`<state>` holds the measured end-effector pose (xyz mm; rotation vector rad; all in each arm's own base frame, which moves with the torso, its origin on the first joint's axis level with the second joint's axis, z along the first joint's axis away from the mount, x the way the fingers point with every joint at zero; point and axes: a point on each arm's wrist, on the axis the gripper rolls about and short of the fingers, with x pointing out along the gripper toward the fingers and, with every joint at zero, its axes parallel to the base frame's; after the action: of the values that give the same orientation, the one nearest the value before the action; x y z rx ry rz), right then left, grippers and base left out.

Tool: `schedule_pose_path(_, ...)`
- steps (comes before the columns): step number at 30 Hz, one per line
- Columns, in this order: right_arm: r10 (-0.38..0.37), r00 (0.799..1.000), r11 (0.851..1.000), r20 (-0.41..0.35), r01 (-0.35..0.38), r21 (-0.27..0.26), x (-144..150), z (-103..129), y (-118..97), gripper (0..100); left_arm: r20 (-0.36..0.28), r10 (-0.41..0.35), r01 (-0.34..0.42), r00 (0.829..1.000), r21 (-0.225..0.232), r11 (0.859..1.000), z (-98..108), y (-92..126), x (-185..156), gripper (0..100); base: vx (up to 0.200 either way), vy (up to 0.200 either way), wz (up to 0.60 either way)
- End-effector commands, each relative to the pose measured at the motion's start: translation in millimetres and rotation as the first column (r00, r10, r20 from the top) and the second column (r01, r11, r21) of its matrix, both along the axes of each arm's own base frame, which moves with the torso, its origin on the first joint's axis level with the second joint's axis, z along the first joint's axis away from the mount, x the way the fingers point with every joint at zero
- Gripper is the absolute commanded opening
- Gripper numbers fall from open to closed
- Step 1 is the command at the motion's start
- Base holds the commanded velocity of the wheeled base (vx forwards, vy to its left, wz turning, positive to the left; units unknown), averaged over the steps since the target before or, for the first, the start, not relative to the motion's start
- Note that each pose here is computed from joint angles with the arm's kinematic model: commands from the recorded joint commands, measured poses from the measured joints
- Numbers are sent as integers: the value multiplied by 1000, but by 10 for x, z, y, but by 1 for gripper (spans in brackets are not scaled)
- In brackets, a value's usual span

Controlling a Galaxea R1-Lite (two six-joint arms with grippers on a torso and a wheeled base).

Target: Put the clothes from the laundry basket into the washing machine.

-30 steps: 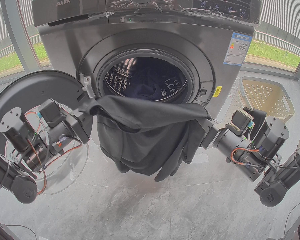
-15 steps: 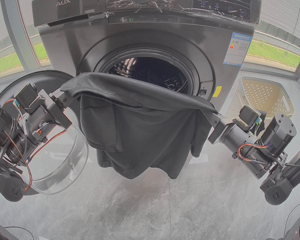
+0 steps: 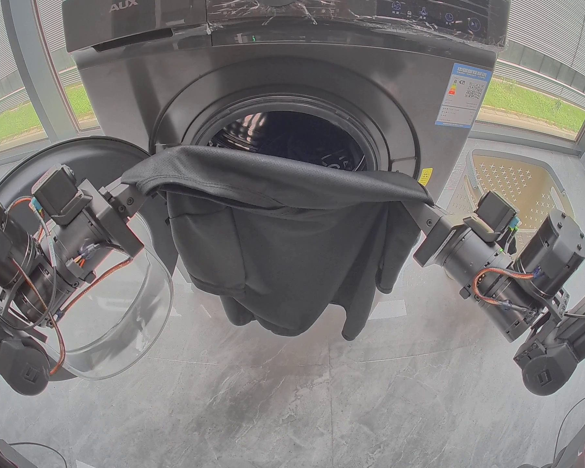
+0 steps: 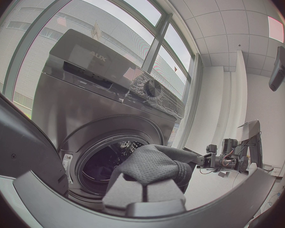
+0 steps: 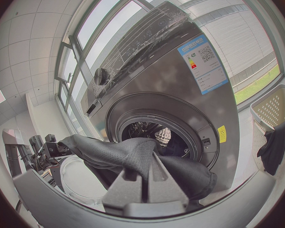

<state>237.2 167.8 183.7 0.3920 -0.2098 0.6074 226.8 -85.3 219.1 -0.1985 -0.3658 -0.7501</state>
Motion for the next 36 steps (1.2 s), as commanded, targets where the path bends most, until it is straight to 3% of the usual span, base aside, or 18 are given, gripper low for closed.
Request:
schedule_pose_path(1,-1,1000,1000,14,1,10,-6,45,-9,0,-6,-2,2,1000,1,1000,-17,-8,7,0,0,0,0)
schedule_pose_path(8,-17,998,999,65,14,45,-18,206,-61,0,-6,1,-1,1000,1,1000,-18,-8,21,0,0,0,0)
schedule_pose_path(24,-28,997,999,66,25,45,-5,211,-94,0,-21,-30,30,999,6,1000,-55,-85,12,0,0,0,0)
schedule_pose_path(30,-15,999,1000,35,14,21,-31,116,-70,0,-3,-109,109,994,-1,994,-13,-308,-1,0,0,0,0)
schedule_pose_path(36,1,999,998,-43,-3,-57,0,-171,23,0,-11,-144,144,990,4,990,-58,-471,145,0,0,0,0)
